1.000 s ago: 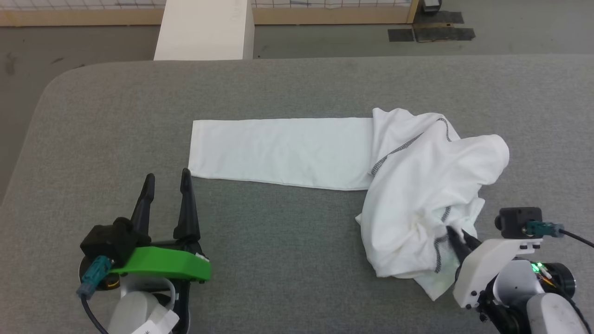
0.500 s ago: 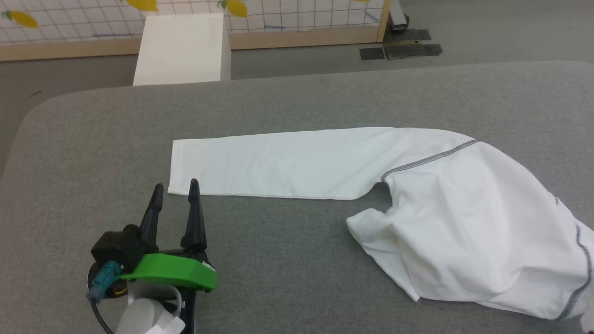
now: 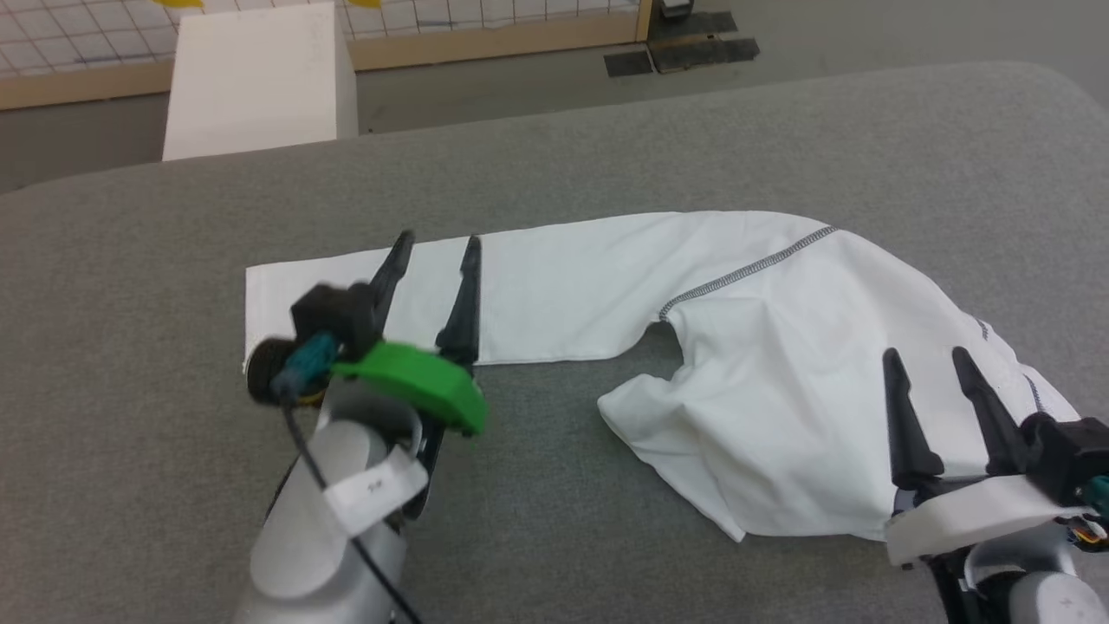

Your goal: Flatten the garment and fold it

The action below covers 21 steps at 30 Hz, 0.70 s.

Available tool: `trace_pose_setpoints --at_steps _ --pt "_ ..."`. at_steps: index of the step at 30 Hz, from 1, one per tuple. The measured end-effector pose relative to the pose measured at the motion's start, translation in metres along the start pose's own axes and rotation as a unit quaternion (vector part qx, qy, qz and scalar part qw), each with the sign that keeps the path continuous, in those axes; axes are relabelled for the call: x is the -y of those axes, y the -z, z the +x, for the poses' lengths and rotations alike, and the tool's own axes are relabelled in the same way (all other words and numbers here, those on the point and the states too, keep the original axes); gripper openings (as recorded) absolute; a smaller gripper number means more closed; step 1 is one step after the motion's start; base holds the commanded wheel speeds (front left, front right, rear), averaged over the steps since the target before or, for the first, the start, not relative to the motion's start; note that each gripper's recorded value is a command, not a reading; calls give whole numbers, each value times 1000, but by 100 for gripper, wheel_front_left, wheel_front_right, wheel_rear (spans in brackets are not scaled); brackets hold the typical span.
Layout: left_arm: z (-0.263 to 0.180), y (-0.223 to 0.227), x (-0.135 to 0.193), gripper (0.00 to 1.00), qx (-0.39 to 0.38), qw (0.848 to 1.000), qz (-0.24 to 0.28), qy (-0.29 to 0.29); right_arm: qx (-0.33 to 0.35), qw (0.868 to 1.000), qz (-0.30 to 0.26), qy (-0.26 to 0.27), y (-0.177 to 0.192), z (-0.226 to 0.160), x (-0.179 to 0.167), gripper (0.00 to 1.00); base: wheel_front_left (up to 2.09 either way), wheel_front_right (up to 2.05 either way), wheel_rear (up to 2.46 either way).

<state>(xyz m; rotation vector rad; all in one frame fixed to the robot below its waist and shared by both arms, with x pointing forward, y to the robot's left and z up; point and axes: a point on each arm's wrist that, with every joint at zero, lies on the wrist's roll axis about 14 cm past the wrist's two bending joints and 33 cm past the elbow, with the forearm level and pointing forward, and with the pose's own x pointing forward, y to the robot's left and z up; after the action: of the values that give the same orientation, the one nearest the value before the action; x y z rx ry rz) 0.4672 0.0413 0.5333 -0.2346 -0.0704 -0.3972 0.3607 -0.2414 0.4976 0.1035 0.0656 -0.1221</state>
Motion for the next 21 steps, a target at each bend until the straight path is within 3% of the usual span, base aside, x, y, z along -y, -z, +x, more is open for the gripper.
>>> trace_pose_setpoints --at_steps 7,11,20,21 --pt "74 34 33 100 -118 991 37 58 47 999 -2 -24 -9 17 -18 100 0 0 0" --pt "102 63 46 100 -204 973 71 85 46 999 4 -23 -4 23 -17 100 0 0 0" --pt "119 146 33 100 -426 890 133 90 24 1000 12 -10 15 32 -10 100 0 0 0" --pt "118 162 27 100 -460 873 139 87 18 1000 14 -2 20 33 -5 100 0 0 0"
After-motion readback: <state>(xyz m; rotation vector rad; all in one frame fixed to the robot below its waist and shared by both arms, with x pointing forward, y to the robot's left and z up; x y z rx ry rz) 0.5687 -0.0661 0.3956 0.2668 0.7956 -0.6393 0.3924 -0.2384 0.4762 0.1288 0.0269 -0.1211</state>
